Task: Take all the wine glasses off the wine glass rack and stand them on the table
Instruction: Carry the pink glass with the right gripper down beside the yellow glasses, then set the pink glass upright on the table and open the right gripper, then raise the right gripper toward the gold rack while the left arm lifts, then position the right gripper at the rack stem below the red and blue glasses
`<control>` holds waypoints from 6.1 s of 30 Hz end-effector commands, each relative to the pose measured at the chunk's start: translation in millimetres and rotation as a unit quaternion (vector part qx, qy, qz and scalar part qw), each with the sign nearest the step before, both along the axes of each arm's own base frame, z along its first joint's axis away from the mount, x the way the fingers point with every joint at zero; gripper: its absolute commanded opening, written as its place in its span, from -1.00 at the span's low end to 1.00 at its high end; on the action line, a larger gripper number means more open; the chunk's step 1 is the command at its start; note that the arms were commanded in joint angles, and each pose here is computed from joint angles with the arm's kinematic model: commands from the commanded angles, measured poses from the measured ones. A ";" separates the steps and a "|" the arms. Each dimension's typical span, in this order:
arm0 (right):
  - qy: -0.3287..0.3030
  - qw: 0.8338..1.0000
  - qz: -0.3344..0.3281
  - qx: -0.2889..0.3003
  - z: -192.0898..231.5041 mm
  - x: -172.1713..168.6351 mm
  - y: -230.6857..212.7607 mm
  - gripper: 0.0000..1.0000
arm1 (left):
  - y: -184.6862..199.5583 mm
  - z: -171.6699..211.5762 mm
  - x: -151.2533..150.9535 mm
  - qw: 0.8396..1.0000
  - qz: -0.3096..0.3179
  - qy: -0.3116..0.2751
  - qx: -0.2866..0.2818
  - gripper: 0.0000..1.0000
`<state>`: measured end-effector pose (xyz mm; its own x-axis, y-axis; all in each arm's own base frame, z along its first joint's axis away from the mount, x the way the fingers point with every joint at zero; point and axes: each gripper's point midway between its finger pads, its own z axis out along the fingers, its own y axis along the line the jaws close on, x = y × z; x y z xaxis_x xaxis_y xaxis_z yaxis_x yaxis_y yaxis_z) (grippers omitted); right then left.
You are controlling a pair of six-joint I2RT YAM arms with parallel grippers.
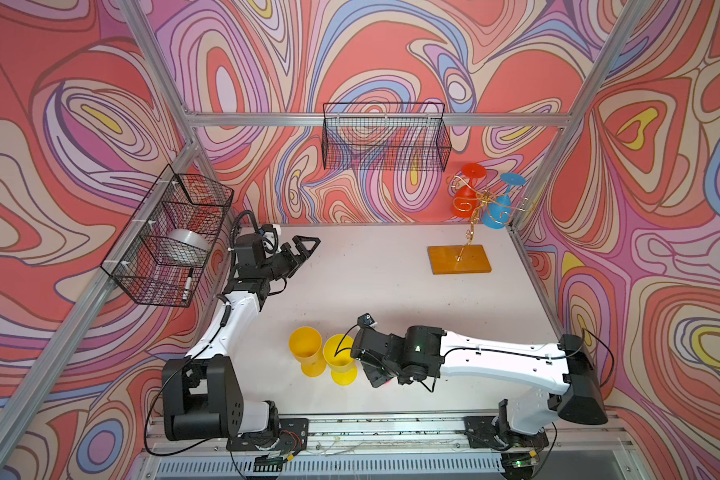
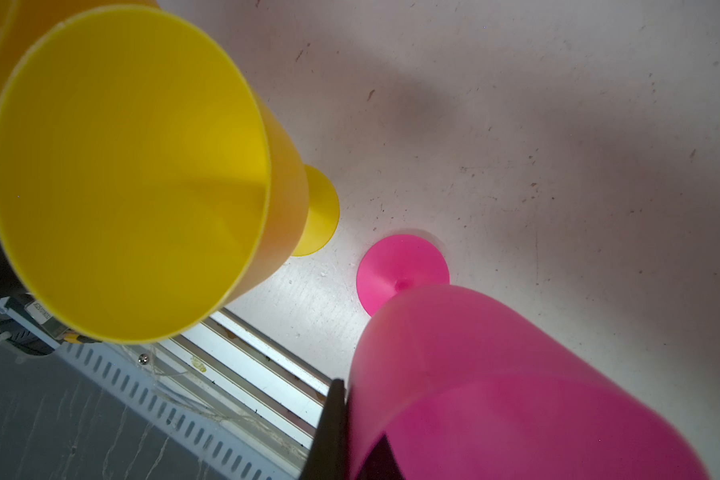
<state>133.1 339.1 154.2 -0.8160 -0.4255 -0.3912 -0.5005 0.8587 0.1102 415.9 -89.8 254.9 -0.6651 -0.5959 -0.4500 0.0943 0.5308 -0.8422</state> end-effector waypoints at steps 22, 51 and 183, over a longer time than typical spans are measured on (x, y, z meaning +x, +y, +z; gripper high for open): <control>-0.048 0.999 0.005 0.005 25.4 15.2 11.5 -0.31 | 1.4 9.6 -0.6 1.000 0.000 -0.019 -0.010 1.00; -0.272 0.955 -0.079 0.087 205.4 105.5 -58.3 0.31 | -3.7 22.3 -8.7 0.999 -0.004 -0.043 0.012 1.00; -0.192 0.683 -0.494 0.503 229.7 306.8 -402.2 -0.91 | -140.1 92.1 -133.7 0.894 -0.239 -0.329 0.187 1.00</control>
